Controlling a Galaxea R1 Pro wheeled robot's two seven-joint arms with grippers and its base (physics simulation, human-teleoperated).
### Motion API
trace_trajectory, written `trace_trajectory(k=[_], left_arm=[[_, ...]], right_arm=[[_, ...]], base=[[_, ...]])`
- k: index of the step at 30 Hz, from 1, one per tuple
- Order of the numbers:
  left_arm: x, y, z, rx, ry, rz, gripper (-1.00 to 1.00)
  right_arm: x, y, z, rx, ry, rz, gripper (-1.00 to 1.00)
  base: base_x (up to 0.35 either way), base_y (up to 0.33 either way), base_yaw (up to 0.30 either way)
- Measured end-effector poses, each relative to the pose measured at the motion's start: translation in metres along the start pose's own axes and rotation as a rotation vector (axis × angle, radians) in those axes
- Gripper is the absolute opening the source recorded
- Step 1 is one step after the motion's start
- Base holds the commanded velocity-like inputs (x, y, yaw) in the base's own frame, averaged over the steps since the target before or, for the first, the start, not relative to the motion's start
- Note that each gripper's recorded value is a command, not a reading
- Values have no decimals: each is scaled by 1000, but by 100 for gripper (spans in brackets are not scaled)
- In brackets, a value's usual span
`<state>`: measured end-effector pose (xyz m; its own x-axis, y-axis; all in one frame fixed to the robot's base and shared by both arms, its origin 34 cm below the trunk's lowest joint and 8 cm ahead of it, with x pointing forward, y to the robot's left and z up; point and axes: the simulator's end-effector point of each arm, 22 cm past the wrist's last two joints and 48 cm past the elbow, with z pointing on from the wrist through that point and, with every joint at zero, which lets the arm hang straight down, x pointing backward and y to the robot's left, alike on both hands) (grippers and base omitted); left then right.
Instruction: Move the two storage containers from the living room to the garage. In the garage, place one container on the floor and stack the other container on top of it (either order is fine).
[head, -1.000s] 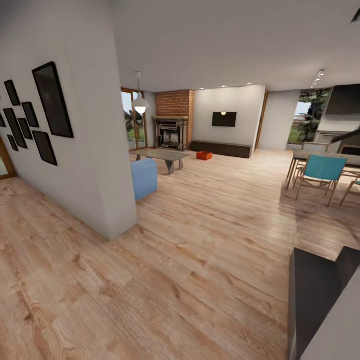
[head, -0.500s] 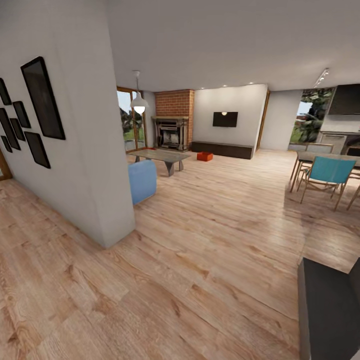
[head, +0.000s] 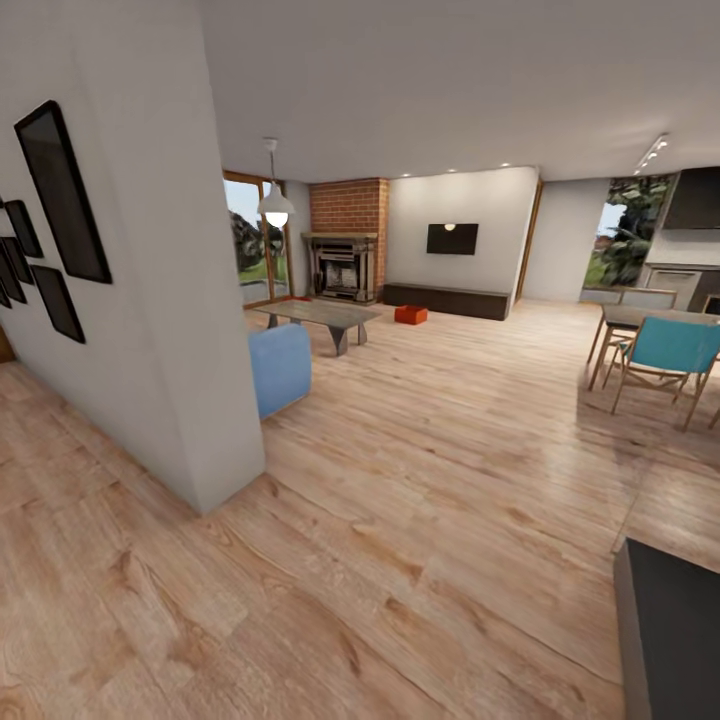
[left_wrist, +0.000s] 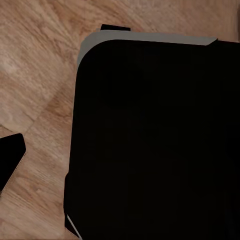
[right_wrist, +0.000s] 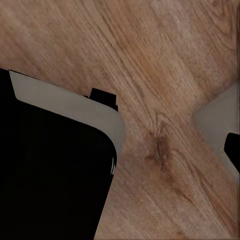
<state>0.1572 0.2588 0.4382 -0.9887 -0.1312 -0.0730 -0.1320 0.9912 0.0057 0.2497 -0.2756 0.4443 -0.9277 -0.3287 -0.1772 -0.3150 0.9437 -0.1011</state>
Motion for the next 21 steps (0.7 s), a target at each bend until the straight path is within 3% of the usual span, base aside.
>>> trace_trajectory(k=[21], left_arm=[[-2, 0, 0, -2, -10, -2, 100]], right_arm=[[-1, 1, 0, -2, -1, -9, 100]], base=[[323, 0, 0]])
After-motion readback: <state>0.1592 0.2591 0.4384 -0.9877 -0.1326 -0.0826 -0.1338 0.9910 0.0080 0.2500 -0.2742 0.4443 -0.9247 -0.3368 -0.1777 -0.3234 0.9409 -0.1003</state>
